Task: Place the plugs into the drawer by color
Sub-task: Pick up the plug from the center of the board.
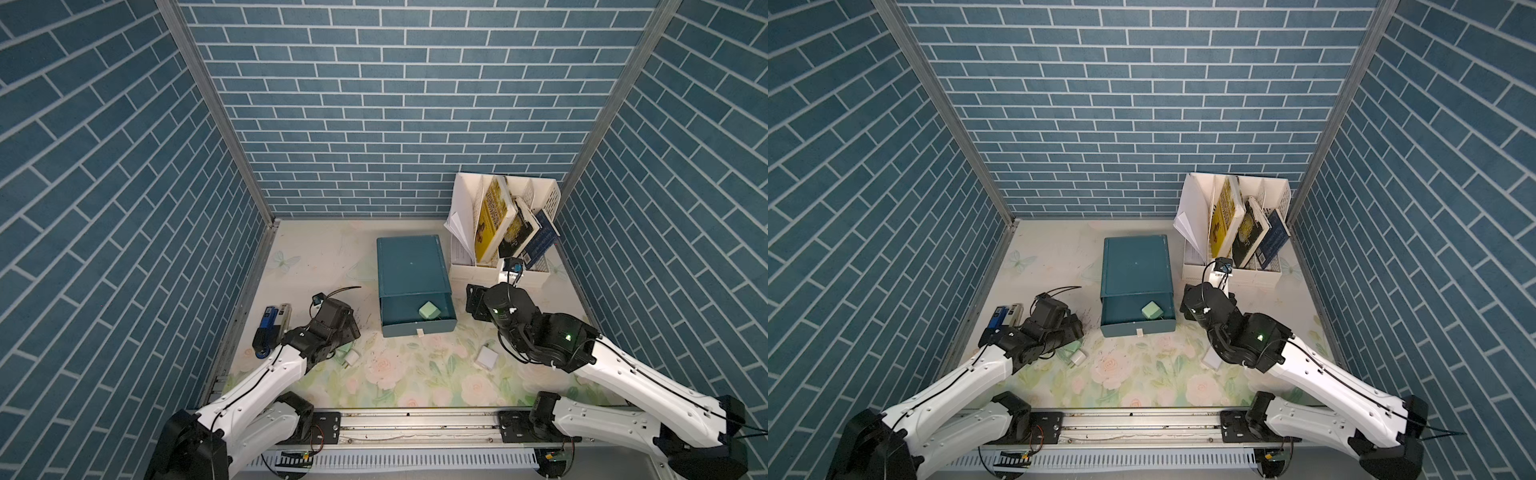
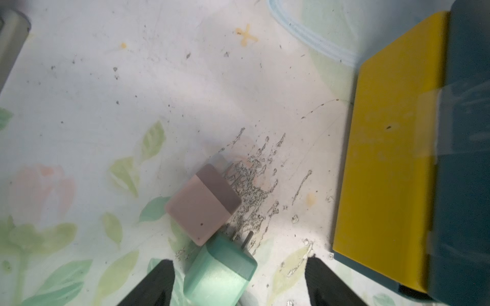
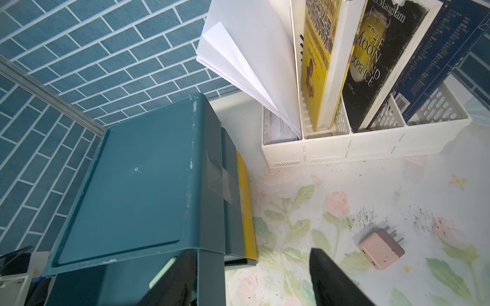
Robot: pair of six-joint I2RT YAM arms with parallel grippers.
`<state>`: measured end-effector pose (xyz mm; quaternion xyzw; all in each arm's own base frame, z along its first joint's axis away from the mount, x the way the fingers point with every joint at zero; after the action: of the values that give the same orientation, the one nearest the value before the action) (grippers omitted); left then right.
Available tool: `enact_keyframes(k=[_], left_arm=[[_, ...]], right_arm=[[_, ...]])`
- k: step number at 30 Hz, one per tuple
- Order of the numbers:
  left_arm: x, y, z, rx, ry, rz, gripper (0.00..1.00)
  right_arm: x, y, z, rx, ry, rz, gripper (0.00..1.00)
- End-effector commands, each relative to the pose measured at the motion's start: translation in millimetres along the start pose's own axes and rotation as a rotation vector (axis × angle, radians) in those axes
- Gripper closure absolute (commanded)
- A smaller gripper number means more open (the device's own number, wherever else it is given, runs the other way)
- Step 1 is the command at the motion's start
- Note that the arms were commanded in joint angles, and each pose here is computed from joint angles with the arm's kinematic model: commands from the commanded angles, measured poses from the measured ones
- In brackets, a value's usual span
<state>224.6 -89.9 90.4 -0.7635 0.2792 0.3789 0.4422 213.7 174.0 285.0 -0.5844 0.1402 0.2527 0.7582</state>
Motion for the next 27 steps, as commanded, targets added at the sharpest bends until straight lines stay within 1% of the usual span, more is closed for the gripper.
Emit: enact_keyframes(k=[1,4,6,9,13,20,22,27], left_arm=[[2.8,2.4,0.9,-0.016,-0.001,0.012,0.17],[10.2,11.2,9.7,-0.005,-0.031,0.033,0.17],[13.0,14.1,11.9,0.002,-0.045,0.048,0.20],[17.5,22.9,14.0,-0.004,-0.039,0.079,0.22],[24.3,32.7,20.7,-0.022,-0.042,0.096,0.24],[26.6,35.5,22.5,-0.018,-0.052,0.095,0.27],[28.1,36.7,23.7,-0.015,-0.059,0.098,0.30],[35.6,39.2,25.0,-0.003,-0.076,0.104,0.32]], right_arm=[[1.3,4.6,-3.0,0.025,-0.009,0.012,0.28],[3.1,8.1,-6.4,0.017,0.006,0.017,0.29],[3.3,11.0,-8.7,0.024,0.005,0.019,0.28],[2.3,11.9,-10.4,0.030,0.000,0.019,0.29],[2.8,13.8,-15.0,0.037,0.009,0.013,0.28],[5.7,15.1,-13.9,0.037,0.007,0.018,0.29],[6.4,14.4,-12.2,0.038,0.002,0.019,0.29],[10.2,18.1,-11.7,0.036,0.003,0.025,0.30]])
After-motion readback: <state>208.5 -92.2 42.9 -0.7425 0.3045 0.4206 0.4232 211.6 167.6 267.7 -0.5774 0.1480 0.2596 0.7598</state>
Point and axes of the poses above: each gripper's point midway between its finger pads, its own x axis out along the fingers, its own z axis along the line the jaws close on, y = z × x, the point moved 2 cm from there along -x, back along the fingers, and after that the axes turned 3 degrees about -x, right-handed, at the moved point
